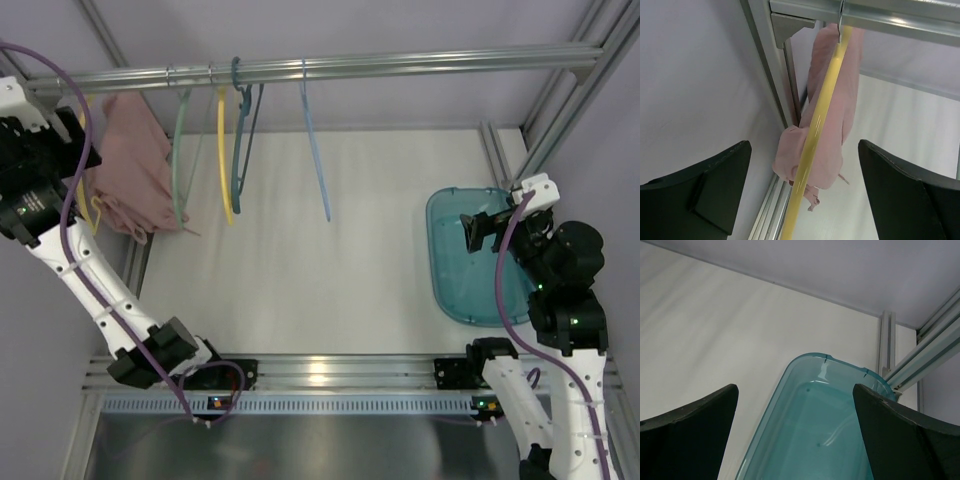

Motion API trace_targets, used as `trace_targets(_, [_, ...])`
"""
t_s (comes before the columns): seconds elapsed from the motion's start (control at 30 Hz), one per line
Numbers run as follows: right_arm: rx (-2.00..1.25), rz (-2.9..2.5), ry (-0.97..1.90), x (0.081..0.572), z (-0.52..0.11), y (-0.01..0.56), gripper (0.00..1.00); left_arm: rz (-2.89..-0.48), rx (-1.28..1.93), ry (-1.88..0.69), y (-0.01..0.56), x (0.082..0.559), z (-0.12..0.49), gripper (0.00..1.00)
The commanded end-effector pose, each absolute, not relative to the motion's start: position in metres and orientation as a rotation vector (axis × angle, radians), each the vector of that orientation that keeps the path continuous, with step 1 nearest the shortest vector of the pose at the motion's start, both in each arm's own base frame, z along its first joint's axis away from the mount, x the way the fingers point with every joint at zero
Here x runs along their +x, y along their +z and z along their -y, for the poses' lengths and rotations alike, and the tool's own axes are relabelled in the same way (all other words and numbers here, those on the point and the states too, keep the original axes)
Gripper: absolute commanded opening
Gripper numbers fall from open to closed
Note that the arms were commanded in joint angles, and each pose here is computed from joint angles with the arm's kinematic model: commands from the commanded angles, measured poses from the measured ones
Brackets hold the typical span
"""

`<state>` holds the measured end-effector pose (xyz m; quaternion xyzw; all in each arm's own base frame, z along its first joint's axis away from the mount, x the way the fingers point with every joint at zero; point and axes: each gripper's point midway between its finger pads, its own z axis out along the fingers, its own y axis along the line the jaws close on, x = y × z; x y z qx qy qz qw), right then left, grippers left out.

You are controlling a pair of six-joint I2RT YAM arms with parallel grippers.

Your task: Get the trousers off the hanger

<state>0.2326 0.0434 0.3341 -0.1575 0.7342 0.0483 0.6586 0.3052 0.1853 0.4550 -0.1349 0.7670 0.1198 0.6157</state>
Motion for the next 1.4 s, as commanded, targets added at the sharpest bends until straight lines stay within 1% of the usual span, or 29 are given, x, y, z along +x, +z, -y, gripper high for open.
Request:
trace_targets(0.0, [-0.358,-1.662,0.089,0.231,-0.04,0.334,0.99,-1.801,-0.169,0.109,0.441,0.318,-0.169,0.94])
trace_targets(0.2, [-0.358,-1.67,0.095,0.23,-0.041,0.331,0.99,-1.848,-0.142,0.048,0.419,0.331,-0.174,0.93])
trace_targets(0.3, [-0.358,-1.678,0.102,0.231,-0.041,0.332,0.99,-1.87,-0.11,-0.045,0.404,0.339,-0.169,0.93])
trace_targets(0.43, [-0.344,-1.683,0.106,0.234,-0.041,0.335,0.99,-1.831,-0.056,-0.183,0.394,0.344,-0.159,0.91])
trace_targets(0.73, [-0.335,-1.703,0.107,0.233,-0.04,0.325,0.99,-1.687,0.017,-0.17,0.406,0.36,-0.162,0.81])
trace_targets(0.77, [-0.335,-1.701,0.107,0.233,-0.04,0.326,1.0,-1.685,0.01,-0.181,0.4,0.36,-0.162,0.8])
trace_targets(0.97, [-0.336,-1.707,0.109,0.234,-0.04,0.322,0.99,-1.626,-0.028,-0.208,0.41,0.373,-0.17,0.76])
trace_targets(1.17, [-0.334,-1.709,0.11,0.234,-0.04,0.32,0.99,-1.584,-0.029,-0.204,0.424,0.374,-0.169,0.75])
trace_targets(1.37, [-0.33,-1.71,0.122,0.237,-0.041,0.318,0.99,-1.589,-0.055,-0.21,0.422,0.381,-0.176,0.63])
